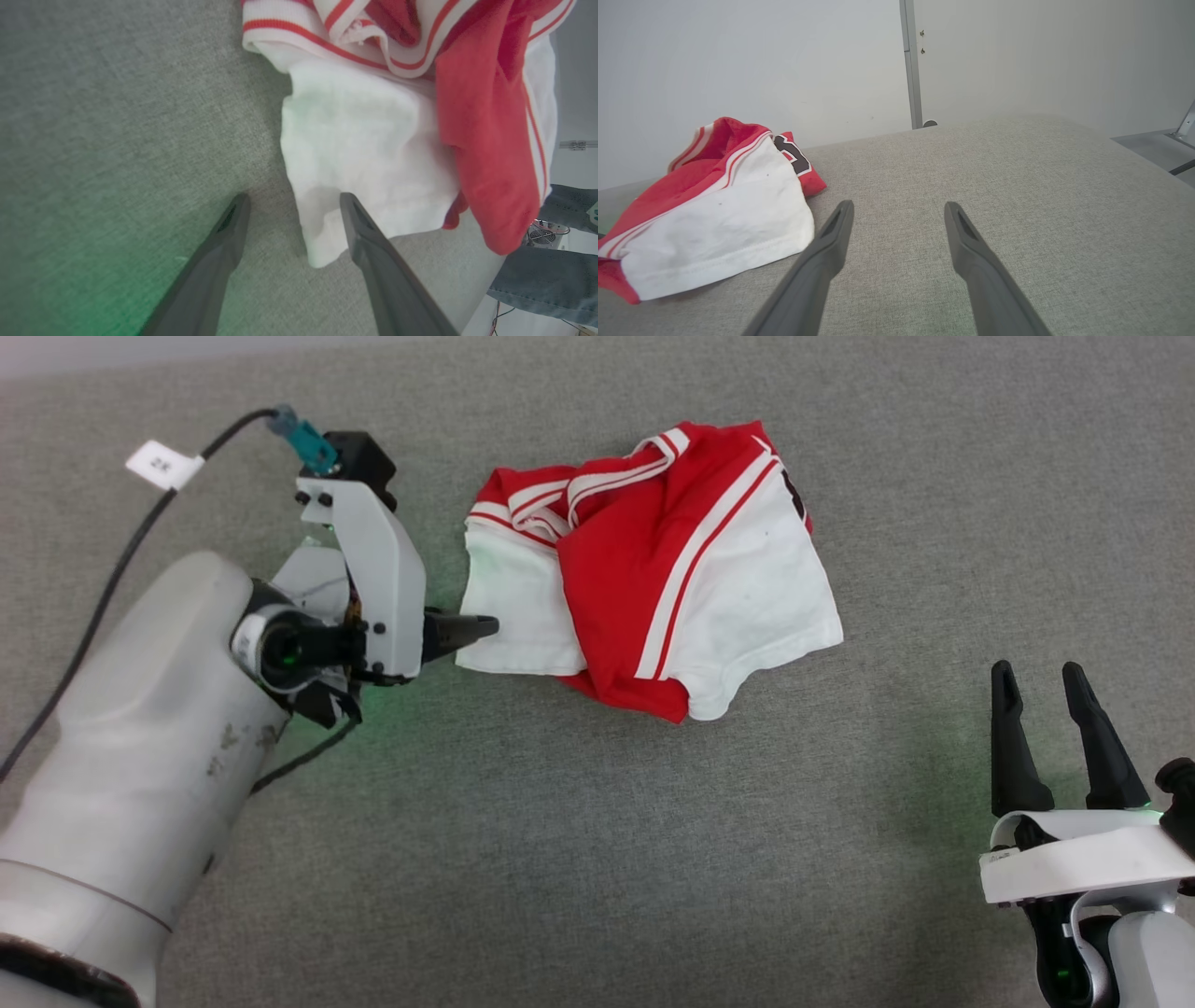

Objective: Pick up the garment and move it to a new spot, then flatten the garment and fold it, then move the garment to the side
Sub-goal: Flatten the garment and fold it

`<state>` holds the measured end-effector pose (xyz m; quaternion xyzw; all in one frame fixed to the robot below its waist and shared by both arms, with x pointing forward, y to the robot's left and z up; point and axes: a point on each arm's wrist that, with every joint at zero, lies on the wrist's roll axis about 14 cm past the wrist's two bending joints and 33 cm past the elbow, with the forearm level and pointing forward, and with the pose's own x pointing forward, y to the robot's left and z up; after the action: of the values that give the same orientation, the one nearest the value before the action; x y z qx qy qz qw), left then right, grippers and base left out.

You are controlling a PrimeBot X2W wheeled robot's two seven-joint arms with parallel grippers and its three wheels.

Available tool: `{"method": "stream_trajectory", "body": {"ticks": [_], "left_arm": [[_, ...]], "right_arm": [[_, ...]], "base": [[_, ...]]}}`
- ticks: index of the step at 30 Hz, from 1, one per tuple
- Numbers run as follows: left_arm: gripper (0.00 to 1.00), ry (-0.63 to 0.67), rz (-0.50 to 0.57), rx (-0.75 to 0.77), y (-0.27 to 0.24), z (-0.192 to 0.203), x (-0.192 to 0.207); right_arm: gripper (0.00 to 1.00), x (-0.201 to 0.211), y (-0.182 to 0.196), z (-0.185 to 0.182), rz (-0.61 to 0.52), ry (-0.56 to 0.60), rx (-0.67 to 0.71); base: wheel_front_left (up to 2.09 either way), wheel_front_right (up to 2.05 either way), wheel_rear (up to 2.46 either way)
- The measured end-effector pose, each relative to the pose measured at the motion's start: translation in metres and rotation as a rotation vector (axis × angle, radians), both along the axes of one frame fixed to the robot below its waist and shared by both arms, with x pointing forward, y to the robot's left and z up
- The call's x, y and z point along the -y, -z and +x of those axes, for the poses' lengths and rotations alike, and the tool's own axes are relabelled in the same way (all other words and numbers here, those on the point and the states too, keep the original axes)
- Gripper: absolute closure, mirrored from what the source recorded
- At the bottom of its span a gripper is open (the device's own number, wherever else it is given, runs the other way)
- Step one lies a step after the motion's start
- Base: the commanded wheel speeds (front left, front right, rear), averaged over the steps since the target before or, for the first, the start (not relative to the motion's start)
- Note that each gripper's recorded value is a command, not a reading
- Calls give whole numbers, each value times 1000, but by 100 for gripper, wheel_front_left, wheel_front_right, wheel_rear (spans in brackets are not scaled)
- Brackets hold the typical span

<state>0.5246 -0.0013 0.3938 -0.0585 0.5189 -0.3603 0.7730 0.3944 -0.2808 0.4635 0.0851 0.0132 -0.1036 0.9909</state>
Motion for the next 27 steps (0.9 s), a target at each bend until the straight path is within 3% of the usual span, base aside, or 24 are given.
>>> {"method": "stream_trajectory", "body": {"ticks": [6,7,10,17,27], "left_arm": [[1,11,-35,-73,-1,-7,6],[36,20,-37,-78,-1,-9,8],[100,19,-55,-73,-3,-11,10],[100,-17,-94,-51,-13,-13,6],[100,-139,-100,-14,-41,-12,-58]], "right_arm": [[0,1,0,0,2,8,0],[0,1,0,1,2,8,3],[0,0,-2,4,4,4,11],[0,-4,-4,8,9,-10,24],[0,-25,-9,19,21,-79,47]], "base": [[0,0,0],[0,0,0],[0,0,0],[0,0,0],[0,0,0]]}}
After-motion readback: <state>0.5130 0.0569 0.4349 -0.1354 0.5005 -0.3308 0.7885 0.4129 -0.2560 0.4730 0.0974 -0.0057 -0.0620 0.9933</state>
